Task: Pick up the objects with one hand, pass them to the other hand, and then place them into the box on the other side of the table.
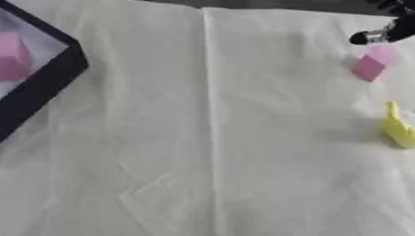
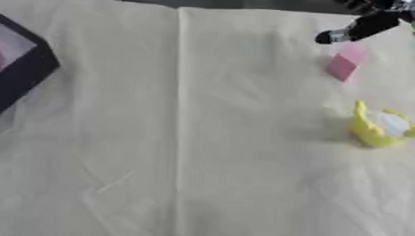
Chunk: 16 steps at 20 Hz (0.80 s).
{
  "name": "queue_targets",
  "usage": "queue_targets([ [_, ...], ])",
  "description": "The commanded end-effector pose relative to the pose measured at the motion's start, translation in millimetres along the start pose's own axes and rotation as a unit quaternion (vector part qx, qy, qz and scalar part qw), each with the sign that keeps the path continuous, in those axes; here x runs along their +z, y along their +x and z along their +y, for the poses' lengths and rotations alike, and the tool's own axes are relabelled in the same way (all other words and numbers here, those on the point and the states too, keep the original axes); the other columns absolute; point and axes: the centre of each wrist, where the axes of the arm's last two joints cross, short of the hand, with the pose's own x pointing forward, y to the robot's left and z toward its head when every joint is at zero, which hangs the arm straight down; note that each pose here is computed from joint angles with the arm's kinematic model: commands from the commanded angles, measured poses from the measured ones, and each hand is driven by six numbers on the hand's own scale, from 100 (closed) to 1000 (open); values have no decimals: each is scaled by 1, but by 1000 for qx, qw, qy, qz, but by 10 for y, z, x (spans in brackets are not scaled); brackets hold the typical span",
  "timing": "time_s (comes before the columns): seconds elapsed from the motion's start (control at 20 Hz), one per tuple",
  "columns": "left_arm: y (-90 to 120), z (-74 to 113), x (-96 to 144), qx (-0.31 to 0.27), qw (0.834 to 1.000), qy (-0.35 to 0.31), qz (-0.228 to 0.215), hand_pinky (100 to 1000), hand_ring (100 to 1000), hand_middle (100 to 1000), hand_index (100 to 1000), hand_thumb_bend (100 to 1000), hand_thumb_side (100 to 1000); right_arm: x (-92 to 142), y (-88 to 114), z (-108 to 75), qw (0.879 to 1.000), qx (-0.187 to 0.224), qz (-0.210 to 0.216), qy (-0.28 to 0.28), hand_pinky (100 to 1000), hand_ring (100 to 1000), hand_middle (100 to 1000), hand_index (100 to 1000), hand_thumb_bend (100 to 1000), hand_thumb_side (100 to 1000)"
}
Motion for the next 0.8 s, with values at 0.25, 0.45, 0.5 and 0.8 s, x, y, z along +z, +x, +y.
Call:
queue_targets([
  [0.25, 79, 188, -29, -13, 999, 29, -18, 715, 704, 706, 768, 410, 445, 201, -307, -256, 997, 21, 63, -42, 896, 916, 887, 885, 672, 429],
  [0.45, 93, 195, -31, -11, 999, 30, -20, 715, 705, 706, 768, 408, 446, 236, -474, -225, 995, 12, 93, -32, 892, 891, 875, 875, 673, 432],
  [0.5, 98, 197, -32, -11, 999, 31, -21, 715, 704, 706, 768, 408, 447, 246, -505, -223, 995, 12, 98, -30, 893, 894, 876, 877, 674, 432],
  [0.8, 115, 203, -38, -14, 999, 31, -23, 716, 705, 706, 769, 410, 447, 300, -635, -209, 993, 10, 116, -21, 895, 902, 878, 887, 675, 428],
])
